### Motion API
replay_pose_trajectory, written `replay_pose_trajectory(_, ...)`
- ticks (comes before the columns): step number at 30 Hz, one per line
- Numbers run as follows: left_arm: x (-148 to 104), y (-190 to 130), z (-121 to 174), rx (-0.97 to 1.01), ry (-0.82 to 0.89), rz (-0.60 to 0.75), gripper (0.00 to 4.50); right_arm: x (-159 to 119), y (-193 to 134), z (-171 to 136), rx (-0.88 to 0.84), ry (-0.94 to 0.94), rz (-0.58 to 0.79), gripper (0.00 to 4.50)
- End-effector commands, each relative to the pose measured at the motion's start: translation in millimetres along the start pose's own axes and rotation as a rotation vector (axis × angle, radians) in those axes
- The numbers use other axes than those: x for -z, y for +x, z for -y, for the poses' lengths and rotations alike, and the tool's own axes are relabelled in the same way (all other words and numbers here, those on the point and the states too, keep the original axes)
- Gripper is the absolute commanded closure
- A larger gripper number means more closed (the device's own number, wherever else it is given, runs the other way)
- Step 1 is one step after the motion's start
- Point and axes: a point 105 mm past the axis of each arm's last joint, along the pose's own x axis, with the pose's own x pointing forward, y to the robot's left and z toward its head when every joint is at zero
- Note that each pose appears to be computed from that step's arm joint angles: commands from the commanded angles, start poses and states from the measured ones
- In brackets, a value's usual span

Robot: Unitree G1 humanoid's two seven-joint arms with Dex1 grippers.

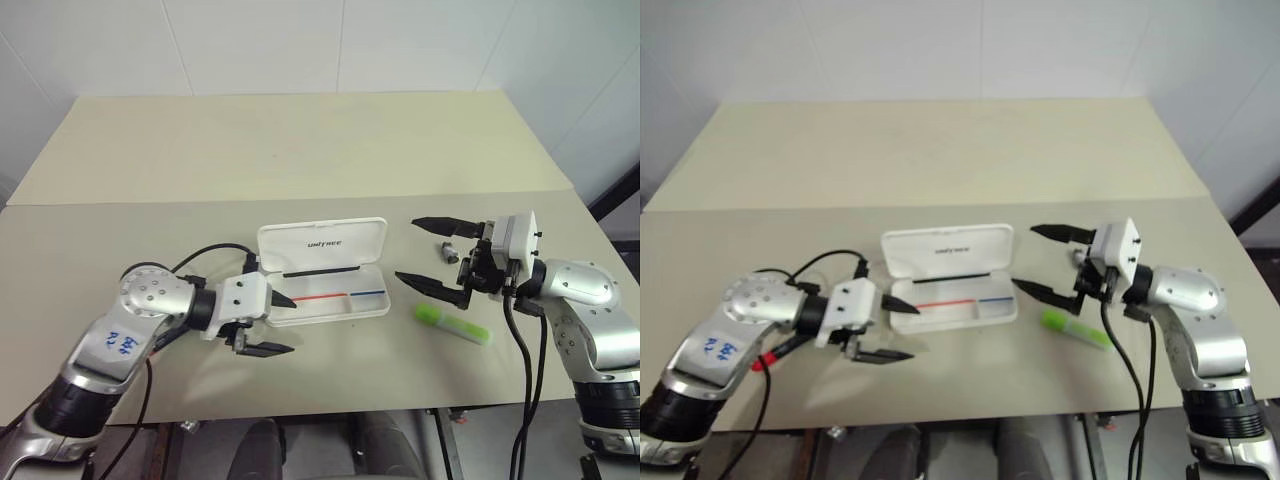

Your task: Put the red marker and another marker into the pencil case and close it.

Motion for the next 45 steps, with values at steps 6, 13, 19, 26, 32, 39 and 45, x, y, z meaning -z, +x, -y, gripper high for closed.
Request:
replay_pose_trajectory(6,9,-66,-1,-0.207,-0.178,-0.154,0.03,-34,22,-9,-0.164,-0.071,0.118,0.00)
replay_pose_trajectory(13,51,-113,-2,-0.345,-0.377,-0.417,0.03,-52,34,-32,-0.394,-0.109,0.149,0.00)
replay_pose_trajectory(19,72,-108,8,-0.346,-0.452,-0.494,0.03,-56,38,-33,-0.425,-0.130,0.154,0.00)
replay_pose_trajectory(26,95,-115,14,-0.352,-0.483,-0.596,0.03,-56,35,-30,-0.377,-0.136,0.142,0.00)
replay_pose_trajectory(32,103,-119,9,-0.369,-0.466,-0.619,1.31,-57,34,-28,-0.340,-0.143,0.132,0.00)
replay_pose_trajectory(39,106,-116,7,-0.358,-0.458,-0.619,3.62,-54,32,-25,-0.309,-0.149,0.120,0.00)
replay_pose_trajectory(45,95,-109,6,-0.321,-0.449,-0.539,3.95,-50,29,-19,-0.281,-0.136,0.110,0.00)
